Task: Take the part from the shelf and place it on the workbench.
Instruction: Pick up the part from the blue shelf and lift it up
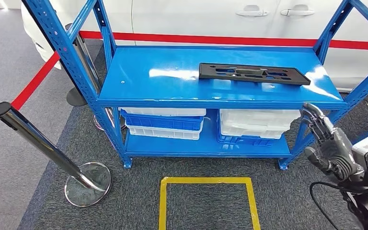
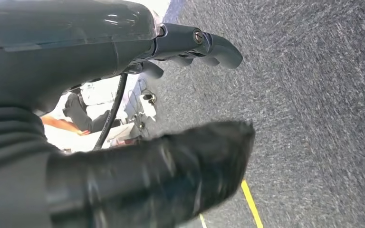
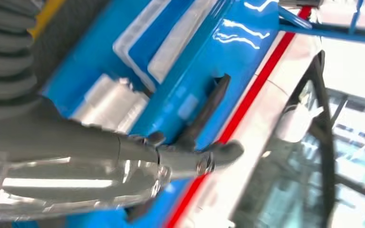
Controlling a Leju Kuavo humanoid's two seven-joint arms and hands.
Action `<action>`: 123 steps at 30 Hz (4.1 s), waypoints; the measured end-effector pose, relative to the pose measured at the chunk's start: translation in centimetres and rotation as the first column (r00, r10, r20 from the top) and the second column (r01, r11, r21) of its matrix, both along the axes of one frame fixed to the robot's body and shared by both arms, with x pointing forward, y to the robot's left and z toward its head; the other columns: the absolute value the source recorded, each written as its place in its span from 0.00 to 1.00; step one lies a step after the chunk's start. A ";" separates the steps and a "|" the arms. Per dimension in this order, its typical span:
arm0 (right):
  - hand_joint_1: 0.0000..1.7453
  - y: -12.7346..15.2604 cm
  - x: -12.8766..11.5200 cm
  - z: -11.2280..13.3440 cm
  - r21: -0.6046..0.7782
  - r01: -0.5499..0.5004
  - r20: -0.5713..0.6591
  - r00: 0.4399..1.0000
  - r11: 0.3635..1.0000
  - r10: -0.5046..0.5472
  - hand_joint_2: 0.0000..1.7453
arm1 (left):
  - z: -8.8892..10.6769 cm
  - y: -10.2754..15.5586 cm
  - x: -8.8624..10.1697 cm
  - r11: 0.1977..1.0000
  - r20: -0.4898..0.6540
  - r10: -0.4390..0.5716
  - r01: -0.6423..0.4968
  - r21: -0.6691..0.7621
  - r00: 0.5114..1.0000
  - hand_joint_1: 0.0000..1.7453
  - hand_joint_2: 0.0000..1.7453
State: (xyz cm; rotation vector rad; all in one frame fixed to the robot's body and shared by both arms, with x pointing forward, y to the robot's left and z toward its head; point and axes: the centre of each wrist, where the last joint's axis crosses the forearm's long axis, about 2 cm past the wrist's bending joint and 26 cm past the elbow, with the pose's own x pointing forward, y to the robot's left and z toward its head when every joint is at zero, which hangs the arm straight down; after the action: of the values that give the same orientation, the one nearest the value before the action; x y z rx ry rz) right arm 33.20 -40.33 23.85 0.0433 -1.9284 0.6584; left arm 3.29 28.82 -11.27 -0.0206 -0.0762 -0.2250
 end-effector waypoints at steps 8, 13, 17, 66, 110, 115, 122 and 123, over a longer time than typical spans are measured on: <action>0.00 1.0 -1.0 1.8 -0.190 0.100 0.201 0.978 0.977 -0.062 1.00 | 0.0 0.3 0.0 1.000 -0.001 -0.018 0.018 0.007 1.000 0.00 0.00; 0.00 1.1 -1.6 1.7 -0.317 0.211 0.298 0.948 0.925 -0.114 1.00 | 0.0 0.3 0.1 1.000 -0.006 -0.025 0.026 0.010 1.000 0.00 0.00; 0.00 0.9 -1.8 1.5 -0.417 0.300 0.368 0.919 0.858 -0.142 1.00 | 0.0 0.3 0.1 0.999 -0.015 -0.033 0.033 0.010 0.999 0.00 0.00; 0.00 -0.2 10.2 -2.1 -0.873 0.467 0.427 0.871 0.141 -0.241 1.00 | 0.1 0.1 0.6 0.974 -0.119 -0.224 0.221 -0.039 0.967 0.00 0.00; 0.00 1.9 11.1 -4.2 -0.908 0.415 0.403 0.903 0.053 -0.151 1.00 | 0.1 0.0 0.4 0.966 -0.141 -0.258 0.252 -0.058 0.956 0.00 0.00; 0.00 1.9 11.1 -4.1 -0.908 0.415 0.403 0.902 0.053 -0.151 1.00 | 0.1 0.0 0.4 0.966 -0.141 -0.258 0.252 -0.058 0.956 0.00 0.00; 0.00 1.9 11.2 -4.1 -0.908 0.416 0.405 0.902 0.054 -0.150 1.00 | 0.1 0.0 0.4 0.966 -0.141 -0.258 0.252 -0.058 0.956 0.00 0.00; 0.00 1.9 11.2 -4.1 -0.908 0.416 0.405 0.902 0.054 -0.150 1.00 | 0.1 0.0 0.4 0.966 -0.141 -0.258 0.252 -0.058 0.956 0.00 0.00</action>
State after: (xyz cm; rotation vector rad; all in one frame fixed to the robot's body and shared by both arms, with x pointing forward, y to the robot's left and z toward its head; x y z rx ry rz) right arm 44.36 -38.39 19.73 -1.3367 -1.1703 1.6164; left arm 3.73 28.79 -11.21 -0.0867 0.0701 -0.4797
